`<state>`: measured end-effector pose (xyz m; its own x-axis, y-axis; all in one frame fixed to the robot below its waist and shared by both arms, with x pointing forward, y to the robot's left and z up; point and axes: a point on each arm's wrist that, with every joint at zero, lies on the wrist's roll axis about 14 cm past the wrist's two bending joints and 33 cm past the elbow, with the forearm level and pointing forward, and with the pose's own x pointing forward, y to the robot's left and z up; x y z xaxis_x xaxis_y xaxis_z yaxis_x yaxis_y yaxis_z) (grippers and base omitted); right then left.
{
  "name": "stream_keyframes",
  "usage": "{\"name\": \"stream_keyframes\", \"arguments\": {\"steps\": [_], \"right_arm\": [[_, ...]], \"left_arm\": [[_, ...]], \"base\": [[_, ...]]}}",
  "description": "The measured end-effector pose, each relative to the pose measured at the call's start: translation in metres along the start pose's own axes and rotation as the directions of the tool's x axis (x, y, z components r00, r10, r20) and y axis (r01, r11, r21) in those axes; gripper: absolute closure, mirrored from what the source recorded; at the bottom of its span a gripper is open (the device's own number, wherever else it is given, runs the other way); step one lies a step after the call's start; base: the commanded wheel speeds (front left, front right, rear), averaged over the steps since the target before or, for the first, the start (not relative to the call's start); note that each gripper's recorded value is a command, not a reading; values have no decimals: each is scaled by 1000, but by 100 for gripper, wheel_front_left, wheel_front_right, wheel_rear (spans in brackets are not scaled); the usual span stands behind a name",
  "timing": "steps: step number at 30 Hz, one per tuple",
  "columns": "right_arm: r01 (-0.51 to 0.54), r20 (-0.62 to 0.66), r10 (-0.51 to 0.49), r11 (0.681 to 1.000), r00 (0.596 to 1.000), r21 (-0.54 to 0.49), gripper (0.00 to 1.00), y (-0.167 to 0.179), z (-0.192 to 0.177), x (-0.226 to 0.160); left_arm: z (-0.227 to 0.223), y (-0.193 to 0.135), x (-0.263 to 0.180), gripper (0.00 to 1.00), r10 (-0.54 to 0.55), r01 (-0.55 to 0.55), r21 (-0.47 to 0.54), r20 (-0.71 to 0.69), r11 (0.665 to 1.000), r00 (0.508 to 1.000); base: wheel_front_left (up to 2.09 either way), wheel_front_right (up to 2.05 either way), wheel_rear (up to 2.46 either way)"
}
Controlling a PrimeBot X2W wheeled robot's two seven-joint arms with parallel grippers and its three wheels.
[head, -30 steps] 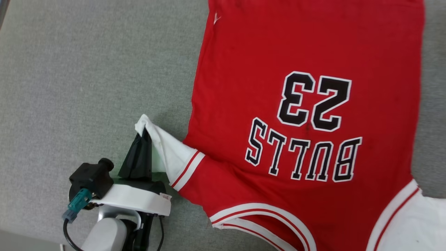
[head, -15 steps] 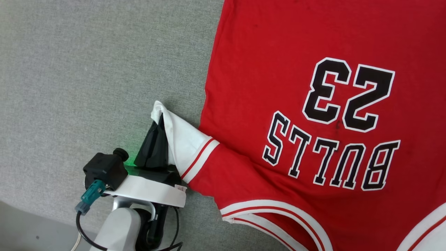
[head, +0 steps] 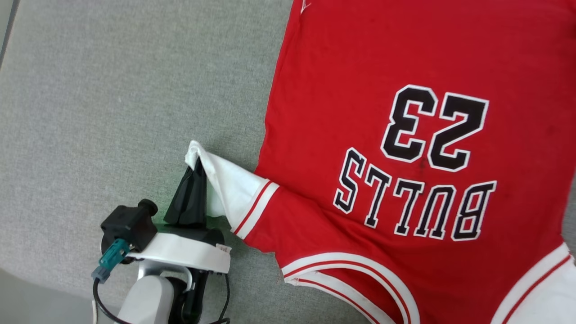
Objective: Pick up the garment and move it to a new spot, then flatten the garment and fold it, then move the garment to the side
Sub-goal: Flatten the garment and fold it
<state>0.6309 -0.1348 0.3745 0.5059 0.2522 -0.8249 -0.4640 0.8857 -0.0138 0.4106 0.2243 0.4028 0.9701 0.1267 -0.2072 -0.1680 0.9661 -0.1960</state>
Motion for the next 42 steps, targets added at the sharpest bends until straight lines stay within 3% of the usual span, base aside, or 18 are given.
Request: {"name": "stream_keyframes", "arguments": {"steps": [6, 15, 21, 30, 42], "right_arm": [[14, 122, -9, 999, 993, -39, 100, -2, 15, -48], [71, 169, -55, 993, 984, -91, 100, -20, -31, -131], [91, 175, -83, 995, 981, -42, 100, -30, -75, -166], [101, 105, -113, 989, 988, 111, 100, -23, -188, -204], [60, -49, -46, 940, 998, 336, 100, 28, -308, -205]], "left_arm": [[11, 2, -15, 100, 5, -5, -8, 27, 1000, 1000], [25, -1, -41, 100, -11, 12, -18, 61, 1000, 998], [28, -6, -50, 100, -31, 33, -25, 66, 999, 997], [34, -18, -61, 100, -79, 82, -26, 77, 996, 994], [37, -23, -68, 100, -104, 106, -26, 77, 994, 992]], "base": [[0, 0, 0], [0, 0, 0], [0, 0, 0], [0, 0, 0], [0, 0, 0]]}}
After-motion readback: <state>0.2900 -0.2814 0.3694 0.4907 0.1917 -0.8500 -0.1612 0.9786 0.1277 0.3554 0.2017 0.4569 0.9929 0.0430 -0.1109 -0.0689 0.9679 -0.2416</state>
